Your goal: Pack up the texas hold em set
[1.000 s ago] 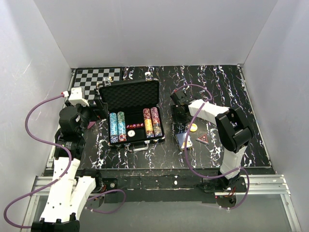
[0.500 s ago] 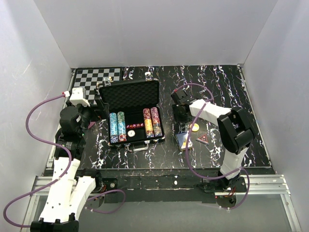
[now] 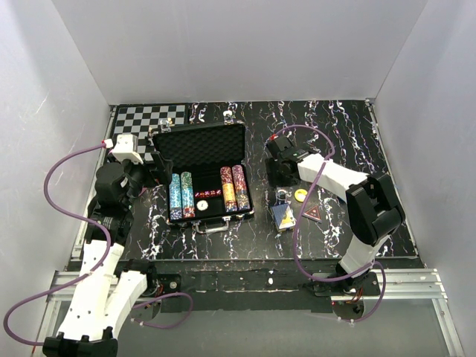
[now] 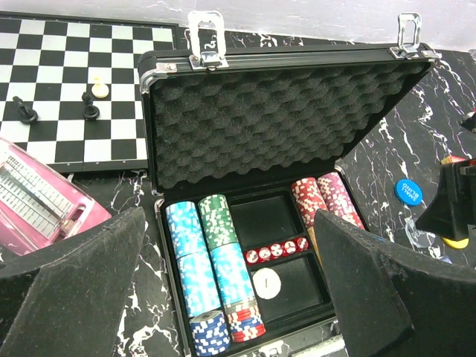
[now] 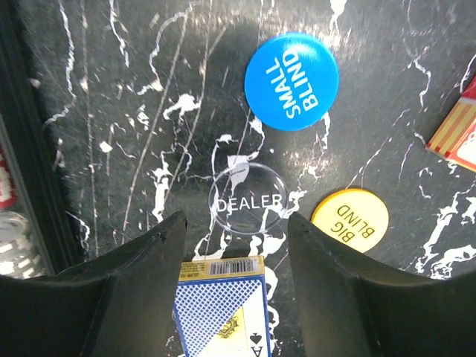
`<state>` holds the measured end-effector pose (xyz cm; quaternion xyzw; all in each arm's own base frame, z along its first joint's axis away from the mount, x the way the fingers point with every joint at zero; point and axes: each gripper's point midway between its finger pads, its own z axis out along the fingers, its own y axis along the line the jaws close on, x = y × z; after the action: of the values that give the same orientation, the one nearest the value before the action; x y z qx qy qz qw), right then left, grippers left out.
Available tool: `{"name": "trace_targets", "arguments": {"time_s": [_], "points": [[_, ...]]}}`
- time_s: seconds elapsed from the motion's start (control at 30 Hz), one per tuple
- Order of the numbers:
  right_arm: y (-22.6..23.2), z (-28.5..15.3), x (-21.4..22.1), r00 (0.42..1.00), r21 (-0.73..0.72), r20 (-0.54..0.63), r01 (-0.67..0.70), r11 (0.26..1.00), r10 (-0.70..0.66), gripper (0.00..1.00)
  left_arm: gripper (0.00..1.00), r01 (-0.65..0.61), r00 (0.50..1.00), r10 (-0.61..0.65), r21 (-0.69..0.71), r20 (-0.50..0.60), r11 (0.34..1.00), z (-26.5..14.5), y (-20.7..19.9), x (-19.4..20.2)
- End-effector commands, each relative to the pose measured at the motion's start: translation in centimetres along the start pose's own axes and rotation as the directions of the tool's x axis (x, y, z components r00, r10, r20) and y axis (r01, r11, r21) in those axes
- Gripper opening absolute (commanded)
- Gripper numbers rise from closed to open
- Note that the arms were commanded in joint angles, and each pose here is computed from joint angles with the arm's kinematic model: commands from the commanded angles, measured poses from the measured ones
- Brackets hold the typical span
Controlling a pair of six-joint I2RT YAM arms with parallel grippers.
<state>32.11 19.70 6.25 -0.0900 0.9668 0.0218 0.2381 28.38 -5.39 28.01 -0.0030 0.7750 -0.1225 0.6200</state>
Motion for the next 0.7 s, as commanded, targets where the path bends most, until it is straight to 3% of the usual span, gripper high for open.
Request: {"name": "trace_targets", "arguments": {"time_s": [0.0,0.17,0.67], "points": [[0.3,0.1,1.3,0.999,-0.011,-0.027,-0.027,1.000,0.027,0.66,0.98,-0.003,1.000,0.004,0.017,-0.013,1.000,0.0,-0.3,0.3],[0.5,0.9,2.1,0.998,-0.014,-0.047,-0.045,0.999,0.044,0.80,0.98,-0.003,1.000,0.003,0.019,-0.019,1.000,0.1,-0.3,0.5],[-0.3,2.4,3.4,0.997,0.025,-0.059,-0.055,0.998,0.056,0.83,0.98,0.001,1.000,0.000,0.025,-0.028,1.000,0.3,-0.5,0.6]]}}
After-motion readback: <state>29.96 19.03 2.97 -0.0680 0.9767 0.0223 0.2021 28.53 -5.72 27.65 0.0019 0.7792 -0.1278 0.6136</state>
